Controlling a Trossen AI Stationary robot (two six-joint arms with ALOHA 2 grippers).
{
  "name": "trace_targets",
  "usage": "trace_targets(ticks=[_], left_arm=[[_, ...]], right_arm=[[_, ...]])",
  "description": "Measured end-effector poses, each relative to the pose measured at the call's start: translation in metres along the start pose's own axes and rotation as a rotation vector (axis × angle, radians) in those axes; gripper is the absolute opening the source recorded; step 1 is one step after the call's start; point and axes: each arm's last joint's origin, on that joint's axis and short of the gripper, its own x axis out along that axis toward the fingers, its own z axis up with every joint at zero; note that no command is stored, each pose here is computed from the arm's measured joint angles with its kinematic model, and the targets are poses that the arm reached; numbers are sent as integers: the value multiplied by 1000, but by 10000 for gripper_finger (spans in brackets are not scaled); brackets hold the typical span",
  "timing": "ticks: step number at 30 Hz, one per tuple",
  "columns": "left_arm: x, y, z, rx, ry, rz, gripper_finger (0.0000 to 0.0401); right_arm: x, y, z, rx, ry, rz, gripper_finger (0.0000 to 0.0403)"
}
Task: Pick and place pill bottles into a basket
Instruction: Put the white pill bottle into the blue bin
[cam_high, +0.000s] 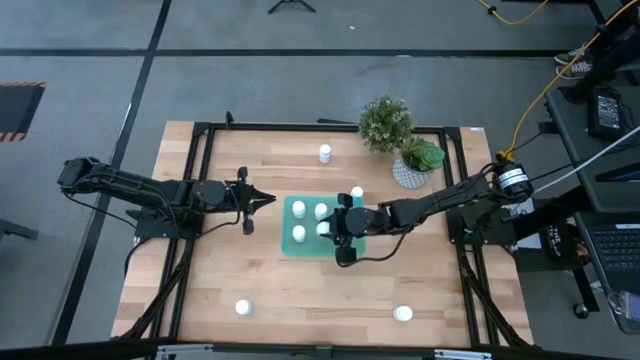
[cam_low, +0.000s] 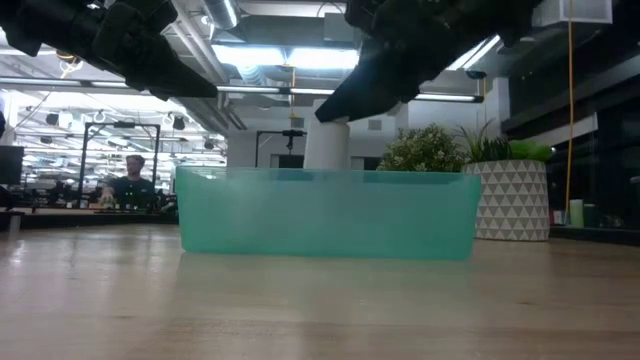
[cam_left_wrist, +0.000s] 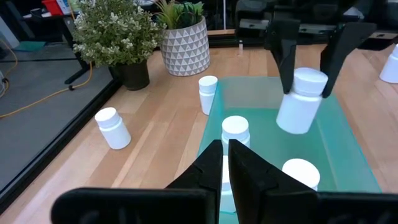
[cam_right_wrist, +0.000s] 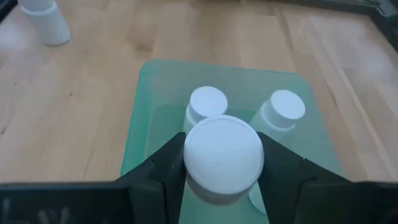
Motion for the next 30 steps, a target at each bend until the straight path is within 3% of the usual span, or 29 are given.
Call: trace_targets(ticks=[10, 19, 30], left_arm=[[0, 0, 0, 0, 0, 2, 23], [0, 0, 0, -1, -3, 3, 22], [0, 0, 0, 9, -3, 4, 20]], right_arm=[[3, -5, -16, 65, 3, -13, 153], [26, 0, -33, 64, 20, -15, 153], [31, -11, -34, 142, 22, -9, 153]])
